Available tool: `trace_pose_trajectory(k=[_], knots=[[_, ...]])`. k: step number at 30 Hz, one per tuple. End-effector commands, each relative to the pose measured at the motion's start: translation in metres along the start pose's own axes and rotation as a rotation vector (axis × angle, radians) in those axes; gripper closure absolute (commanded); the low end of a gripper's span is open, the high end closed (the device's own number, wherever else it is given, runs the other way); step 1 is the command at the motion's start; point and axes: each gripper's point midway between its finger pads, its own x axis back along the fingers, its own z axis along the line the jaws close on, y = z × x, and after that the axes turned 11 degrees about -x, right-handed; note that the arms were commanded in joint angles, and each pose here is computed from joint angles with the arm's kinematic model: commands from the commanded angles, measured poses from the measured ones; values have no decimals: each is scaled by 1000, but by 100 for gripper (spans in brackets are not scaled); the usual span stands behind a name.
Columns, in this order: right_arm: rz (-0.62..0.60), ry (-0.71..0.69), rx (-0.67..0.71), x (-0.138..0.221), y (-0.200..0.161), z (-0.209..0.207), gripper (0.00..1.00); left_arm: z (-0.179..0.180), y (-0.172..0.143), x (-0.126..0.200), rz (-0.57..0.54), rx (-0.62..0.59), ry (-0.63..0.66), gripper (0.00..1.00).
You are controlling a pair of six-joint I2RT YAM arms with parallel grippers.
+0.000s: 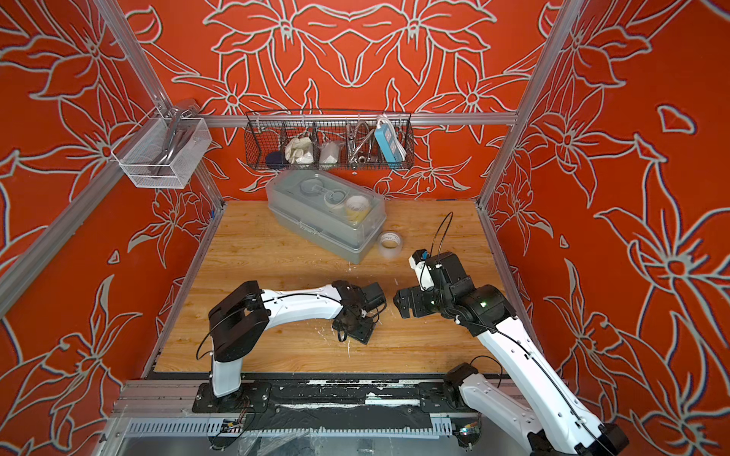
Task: Assemble a giraffe with lego
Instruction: Pick up the lego brick from the center of the board, then assemble the lego brick with the lego brick.
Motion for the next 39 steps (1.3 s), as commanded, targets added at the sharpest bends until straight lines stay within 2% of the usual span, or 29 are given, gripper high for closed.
trace_pose_trajectory(k=[1, 4, 6, 12, 13, 17, 20, 23, 25, 29, 39], knots=[[6, 16, -4, -4, -1, 1, 0, 6, -14, 4, 36, -34, 23, 30], [6, 16, -13, -5, -1, 0, 0, 6, -10, 1, 40, -38, 32, 53], [8, 17, -15, -5, -2, 0, 0, 4, -7, 1, 37, -32, 26, 57], [1, 11, -17, -3, -2, -3, 0, 3, -5, 17, 32, -15, 26, 82], [0, 9, -18, -3, -2, -3, 0, 3, -4, 26, 21, -9, 25, 90], [-1, 4, -24, -4, -1, -5, 0, 2, 1, 79, -56, 21, 11, 91], [1, 6, -31, -6, -1, -5, 0, 9, 3, 132, -124, 58, 37, 90], [8, 9, -39, -9, -1, -5, 0, 36, 1, 176, -166, 142, 142, 90], [21, 5, -44, -13, -1, -6, 0, 60, -1, 193, -165, 241, 193, 96], [30, -23, -47, -14, 1, -9, 0, 87, 2, 197, -166, 355, 227, 97], [8, -13, -30, -12, 10, -5, 0, 105, 11, 183, -132, 465, 243, 93]])
